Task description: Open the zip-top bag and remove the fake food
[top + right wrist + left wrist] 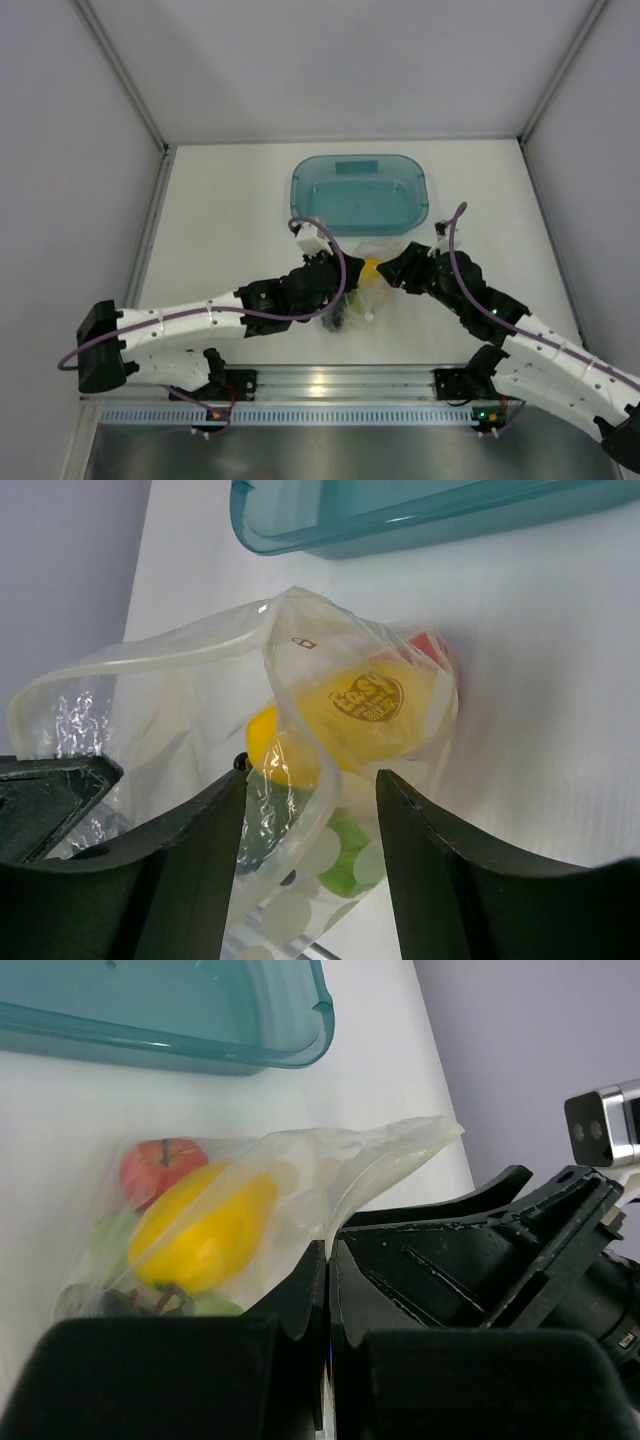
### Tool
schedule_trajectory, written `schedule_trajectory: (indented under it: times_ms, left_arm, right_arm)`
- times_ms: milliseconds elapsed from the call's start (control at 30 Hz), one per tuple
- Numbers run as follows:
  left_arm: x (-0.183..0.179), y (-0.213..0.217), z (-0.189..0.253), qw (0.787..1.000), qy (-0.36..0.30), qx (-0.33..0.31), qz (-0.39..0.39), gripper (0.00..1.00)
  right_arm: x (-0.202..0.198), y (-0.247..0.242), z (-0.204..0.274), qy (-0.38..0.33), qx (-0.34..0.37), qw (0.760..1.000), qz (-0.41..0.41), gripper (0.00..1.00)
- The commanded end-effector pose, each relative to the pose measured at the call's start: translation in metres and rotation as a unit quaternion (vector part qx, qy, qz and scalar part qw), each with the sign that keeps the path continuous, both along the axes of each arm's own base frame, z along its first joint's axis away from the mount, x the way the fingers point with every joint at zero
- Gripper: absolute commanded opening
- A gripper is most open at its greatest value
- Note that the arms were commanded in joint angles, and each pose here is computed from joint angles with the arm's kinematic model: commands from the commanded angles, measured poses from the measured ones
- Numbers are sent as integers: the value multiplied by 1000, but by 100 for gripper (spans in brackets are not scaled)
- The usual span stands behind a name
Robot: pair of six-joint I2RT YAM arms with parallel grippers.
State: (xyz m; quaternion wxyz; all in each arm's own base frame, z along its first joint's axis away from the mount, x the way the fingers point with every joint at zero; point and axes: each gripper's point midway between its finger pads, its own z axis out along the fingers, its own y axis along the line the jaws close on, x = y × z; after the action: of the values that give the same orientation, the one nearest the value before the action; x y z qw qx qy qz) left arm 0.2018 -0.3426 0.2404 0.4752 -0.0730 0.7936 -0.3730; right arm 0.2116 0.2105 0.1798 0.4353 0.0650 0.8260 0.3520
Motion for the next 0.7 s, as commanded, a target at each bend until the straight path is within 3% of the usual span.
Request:
schedule_trajectory:
  times_ms: [0, 200, 367, 467, 500, 533, 567, 667]
  left_arm:
    - [6, -8, 29, 999, -14, -49, 17, 0]
    - [3, -10, 27, 998, -11, -52, 20, 0]
    - [-1, -16, 27, 998, -9, -59, 8, 0]
    - [-1, -16, 27, 999, -14, -52, 7, 0]
    - [1, -15, 26, 999, -19, -45, 9, 0]
    - [2, -13, 26, 999, -26, -34, 10, 0]
    - [6, -10, 31, 999, -41, -23, 20, 0]
    - [23, 25, 31, 990, -79, 91, 77, 0]
  right_arm:
    - [0, -3, 14, -15, 19, 1000, -13, 56]
    - [-2, 12, 5, 0, 37, 999, 12, 57]
    - [-1, 26, -6, 15, 52, 998, 29, 48]
    - [4, 24, -3, 0, 44, 999, 19, 28]
    - [6, 21, -4, -2, 35, 999, 14, 10]
    - [7, 17, -4, -7, 25, 1000, 8, 4]
    - [9, 14, 1, -19, 12, 1000, 8, 0]
    - [9, -4, -3, -25, -60, 998, 4, 0]
